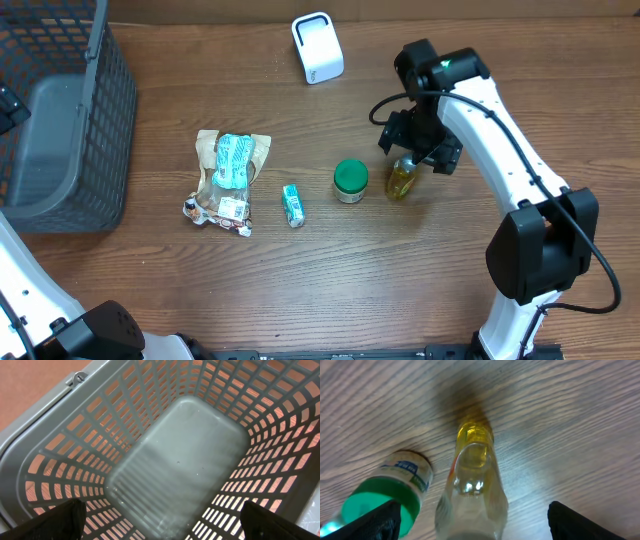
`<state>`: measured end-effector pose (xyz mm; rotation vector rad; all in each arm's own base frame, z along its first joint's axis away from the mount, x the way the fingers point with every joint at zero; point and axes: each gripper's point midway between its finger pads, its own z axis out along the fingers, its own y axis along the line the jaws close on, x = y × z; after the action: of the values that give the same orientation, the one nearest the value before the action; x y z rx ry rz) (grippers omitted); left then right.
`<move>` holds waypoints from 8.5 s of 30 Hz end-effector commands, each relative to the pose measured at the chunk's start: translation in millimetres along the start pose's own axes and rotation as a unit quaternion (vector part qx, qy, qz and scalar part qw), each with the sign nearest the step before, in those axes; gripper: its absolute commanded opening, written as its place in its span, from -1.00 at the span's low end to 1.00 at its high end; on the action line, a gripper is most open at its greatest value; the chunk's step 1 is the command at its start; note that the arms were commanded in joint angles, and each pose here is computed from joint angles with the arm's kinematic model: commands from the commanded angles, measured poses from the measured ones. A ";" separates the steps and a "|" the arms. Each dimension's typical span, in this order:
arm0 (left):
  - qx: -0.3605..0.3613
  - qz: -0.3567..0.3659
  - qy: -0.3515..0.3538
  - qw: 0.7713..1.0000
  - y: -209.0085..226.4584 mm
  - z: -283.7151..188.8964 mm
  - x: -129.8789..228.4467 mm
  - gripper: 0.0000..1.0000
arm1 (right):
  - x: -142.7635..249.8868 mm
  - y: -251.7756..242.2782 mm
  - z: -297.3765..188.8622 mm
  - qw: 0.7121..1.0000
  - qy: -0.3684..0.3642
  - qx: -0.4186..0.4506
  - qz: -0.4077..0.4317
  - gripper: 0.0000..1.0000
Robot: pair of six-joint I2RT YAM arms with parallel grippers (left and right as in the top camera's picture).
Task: Scan the item barcode
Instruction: 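Lower the right gripper and close it around the yellow oil bottle, then lift the yellow bottle and tilt it sideways, rotating its label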
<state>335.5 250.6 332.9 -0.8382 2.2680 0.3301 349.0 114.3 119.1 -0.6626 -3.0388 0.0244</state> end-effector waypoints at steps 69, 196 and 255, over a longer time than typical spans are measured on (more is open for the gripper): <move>0.005 0.010 -0.005 1.000 -2.1 -1.2 -4.3 0.99 | 3.7 7.9 27.2 1.000 -0.005 0.000 0.029 0.52; 0.005 0.010 -0.005 1.000 -2.0 -1.2 -4.3 0.99 | 69.4 40.9 -152.0 0.777 0.026 -0.477 -0.409 -0.68; 0.005 0.010 -0.005 1.000 -2.1 -1.2 -4.3 0.99 | 121.9 24.2 -139.3 0.754 0.063 -0.542 -0.365 -0.67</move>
<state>335.5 250.6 332.9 -0.8382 2.2680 0.3301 255.9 183.0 249.4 0.5810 -2.6688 -1.6647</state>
